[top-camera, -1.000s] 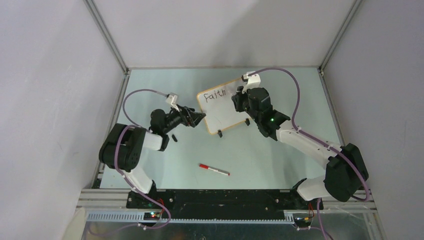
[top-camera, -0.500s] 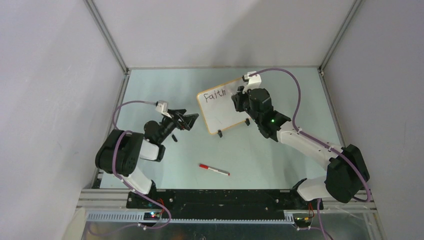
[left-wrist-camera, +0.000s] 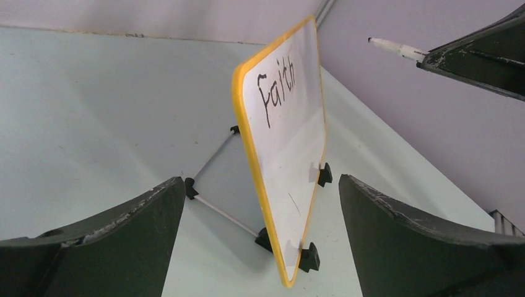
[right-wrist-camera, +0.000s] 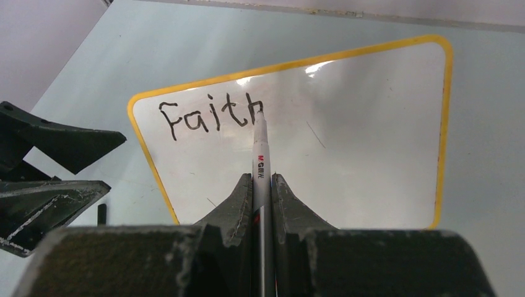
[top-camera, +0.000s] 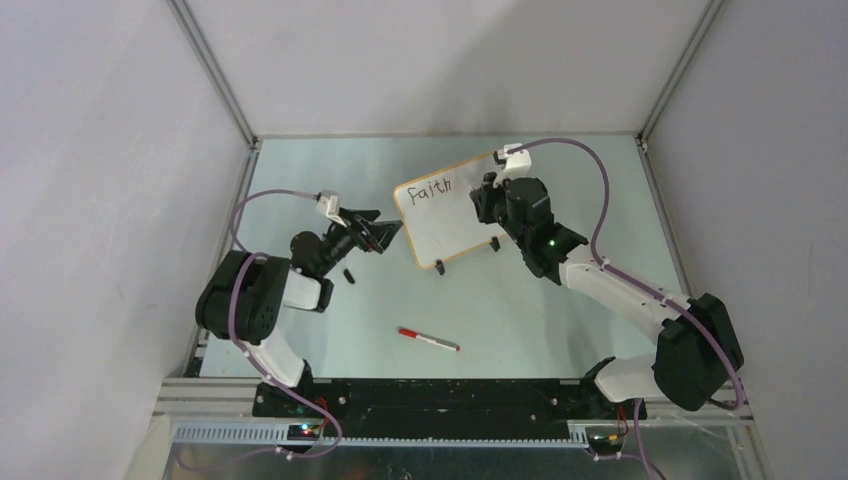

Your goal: Write a sentence on the whiteboard

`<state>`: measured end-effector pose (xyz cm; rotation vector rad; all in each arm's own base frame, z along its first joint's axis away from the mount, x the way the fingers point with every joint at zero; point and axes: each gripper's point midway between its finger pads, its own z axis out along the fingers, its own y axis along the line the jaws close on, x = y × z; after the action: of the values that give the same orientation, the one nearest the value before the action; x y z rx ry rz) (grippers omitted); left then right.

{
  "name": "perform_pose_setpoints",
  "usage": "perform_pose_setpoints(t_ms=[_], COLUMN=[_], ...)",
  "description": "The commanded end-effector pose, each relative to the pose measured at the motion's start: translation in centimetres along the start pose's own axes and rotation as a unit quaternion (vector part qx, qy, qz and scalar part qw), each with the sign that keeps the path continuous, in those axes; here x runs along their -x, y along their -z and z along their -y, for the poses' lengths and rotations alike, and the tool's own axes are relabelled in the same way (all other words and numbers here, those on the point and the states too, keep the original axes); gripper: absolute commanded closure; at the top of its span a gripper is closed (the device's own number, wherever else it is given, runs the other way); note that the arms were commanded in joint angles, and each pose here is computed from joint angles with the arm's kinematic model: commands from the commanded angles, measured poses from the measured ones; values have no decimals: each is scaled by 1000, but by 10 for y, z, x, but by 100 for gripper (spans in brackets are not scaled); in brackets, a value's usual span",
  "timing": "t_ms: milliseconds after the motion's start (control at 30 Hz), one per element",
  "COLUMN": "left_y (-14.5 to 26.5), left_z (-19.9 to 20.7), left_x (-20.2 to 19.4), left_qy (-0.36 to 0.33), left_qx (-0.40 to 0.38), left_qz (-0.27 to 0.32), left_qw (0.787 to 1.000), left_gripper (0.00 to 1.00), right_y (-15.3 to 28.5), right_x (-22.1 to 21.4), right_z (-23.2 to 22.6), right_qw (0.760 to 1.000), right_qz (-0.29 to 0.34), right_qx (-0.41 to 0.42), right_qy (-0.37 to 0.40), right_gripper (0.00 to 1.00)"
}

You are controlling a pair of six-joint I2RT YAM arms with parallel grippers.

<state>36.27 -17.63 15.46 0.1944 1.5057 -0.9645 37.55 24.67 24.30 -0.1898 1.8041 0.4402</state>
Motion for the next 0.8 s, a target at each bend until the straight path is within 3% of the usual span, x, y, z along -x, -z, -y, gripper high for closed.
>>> perform_pose_setpoints(t_ms=[0,433,600,767], left_y=[-12,-28,-34,-41], left_z=[3,-3,-3,1], left_x=[1,-3,-4,-5], left_qy=[4,17,20,36], left_qx=[-23,-31,-41,-65], left_qz=[-11,-29,-39,-44], left_qw=[1000,999,998,996], left_gripper=[1,2,26,38], right_y=[11,10,9,7], right_x=[29,28,26,24], right_z=[-1,-4,-7,-11], right_qw=[999,998,998,998], right_qz=[46,42,40,38], right_qx=[17,34,42,53], right_qy=[-21,-27,-27,-28], right_gripper=[100,100,100,100])
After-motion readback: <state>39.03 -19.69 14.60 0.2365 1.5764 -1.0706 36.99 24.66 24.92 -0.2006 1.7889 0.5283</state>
